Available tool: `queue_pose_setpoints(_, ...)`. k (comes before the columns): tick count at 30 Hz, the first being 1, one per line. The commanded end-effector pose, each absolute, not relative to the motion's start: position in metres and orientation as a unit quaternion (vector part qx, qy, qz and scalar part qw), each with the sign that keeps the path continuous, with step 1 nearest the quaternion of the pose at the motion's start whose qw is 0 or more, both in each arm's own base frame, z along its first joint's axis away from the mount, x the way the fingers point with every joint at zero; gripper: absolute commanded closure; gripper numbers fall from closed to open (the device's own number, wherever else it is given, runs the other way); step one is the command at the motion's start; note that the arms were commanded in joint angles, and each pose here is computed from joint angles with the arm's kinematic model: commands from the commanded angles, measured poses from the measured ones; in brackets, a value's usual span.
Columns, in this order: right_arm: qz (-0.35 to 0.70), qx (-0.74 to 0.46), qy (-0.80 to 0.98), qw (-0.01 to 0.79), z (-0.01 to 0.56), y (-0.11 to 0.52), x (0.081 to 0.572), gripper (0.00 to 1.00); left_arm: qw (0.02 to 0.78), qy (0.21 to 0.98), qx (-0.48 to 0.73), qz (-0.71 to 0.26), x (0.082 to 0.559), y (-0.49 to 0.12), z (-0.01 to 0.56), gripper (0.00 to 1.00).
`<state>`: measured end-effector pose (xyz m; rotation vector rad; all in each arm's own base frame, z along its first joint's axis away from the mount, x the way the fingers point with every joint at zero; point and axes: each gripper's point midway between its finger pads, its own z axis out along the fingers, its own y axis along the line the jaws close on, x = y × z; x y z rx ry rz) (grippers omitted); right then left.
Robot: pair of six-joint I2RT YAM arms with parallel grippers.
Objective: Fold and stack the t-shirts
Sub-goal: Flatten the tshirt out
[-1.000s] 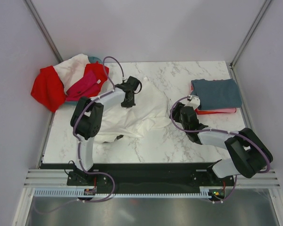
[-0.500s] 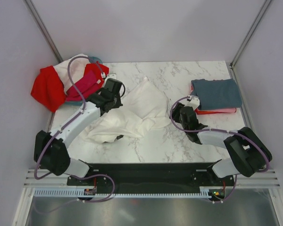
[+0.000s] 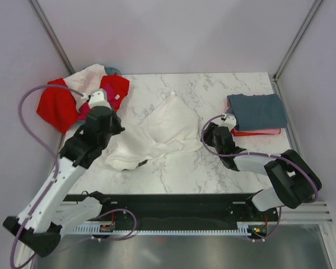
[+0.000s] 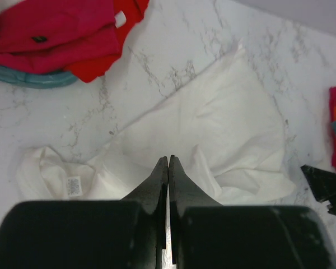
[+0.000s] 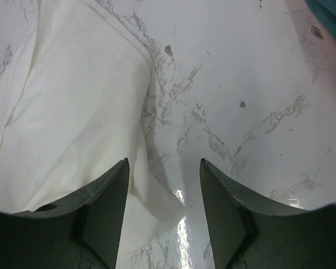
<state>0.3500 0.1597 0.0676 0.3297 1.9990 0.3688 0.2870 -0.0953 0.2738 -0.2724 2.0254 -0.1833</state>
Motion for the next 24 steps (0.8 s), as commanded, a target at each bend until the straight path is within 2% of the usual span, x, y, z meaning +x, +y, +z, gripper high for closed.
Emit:
queue_pose_setpoints(1, 0.171, 0.138, 0.824, 0.522, 0.078, 0.168, 0.360, 0.39, 0.600, 0.774, -0.188, -0.070, 0.254, -0.047, 0.342, 0.98)
queue_pose_setpoints(6, 0.180, 0.134, 0.826, 0.517, 0.076, 0.172, 0.360, 0.39, 0.679, 0.677, -0.278, -0.055, 0.194, 0.021, 0.398, 0.98)
queue_pose_setpoints(13, 0.187, 0.129, 0.829, 0.511, 0.074, 0.177, 0.361, 0.39, 0.714, 0.613, -0.324, -0.096, 0.147, 0.053, 0.409, 0.98)
queue_pose_setpoints(21, 0.235, 0.090, 0.833, 0.492, 0.072, 0.201, 0.358, 0.39, 0.721, 0.610, -0.320, -0.077, 0.135, 0.065, 0.393, 0.98)
queue_pose_setpoints(24, 0.270, 0.052, 0.830, 0.485, 0.075, 0.220, 0.359, 0.43, 0.719, 0.614, -0.320, -0.057, 0.135, 0.069, 0.386, 0.98)
